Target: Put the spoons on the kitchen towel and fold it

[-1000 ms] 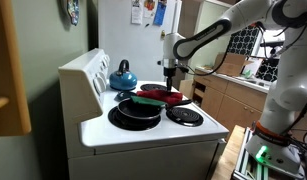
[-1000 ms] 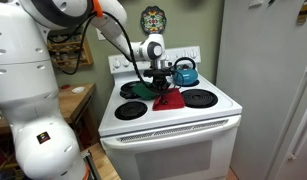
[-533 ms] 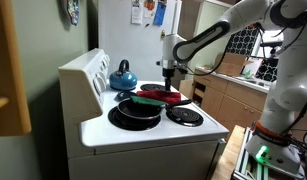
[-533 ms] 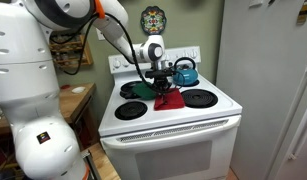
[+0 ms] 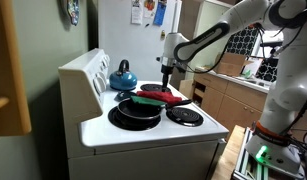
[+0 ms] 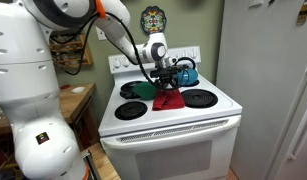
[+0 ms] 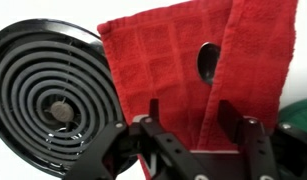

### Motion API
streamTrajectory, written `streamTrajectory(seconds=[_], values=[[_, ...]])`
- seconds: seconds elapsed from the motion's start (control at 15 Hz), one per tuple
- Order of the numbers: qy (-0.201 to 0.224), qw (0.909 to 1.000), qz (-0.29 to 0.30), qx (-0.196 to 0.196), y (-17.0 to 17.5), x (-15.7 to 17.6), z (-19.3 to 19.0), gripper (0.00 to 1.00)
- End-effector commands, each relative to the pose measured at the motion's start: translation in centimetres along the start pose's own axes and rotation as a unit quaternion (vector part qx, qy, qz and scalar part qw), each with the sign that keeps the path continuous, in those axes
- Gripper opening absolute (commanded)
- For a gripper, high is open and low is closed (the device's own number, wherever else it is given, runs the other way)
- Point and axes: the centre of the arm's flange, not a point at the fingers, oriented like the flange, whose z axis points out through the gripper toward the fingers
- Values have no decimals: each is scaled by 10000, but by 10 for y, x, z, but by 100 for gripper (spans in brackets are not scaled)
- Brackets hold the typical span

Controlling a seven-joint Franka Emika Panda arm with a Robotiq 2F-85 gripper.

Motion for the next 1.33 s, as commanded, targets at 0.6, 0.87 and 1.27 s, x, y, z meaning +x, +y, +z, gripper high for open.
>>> streamTrajectory(seconds=[0.6, 0.87, 1.27], values=[[280, 9994, 86, -156, 61, -12, 36, 97], [377, 9992, -102, -73, 65, 0, 42, 89], [379, 9985, -386, 94, 60, 20, 51, 69]])
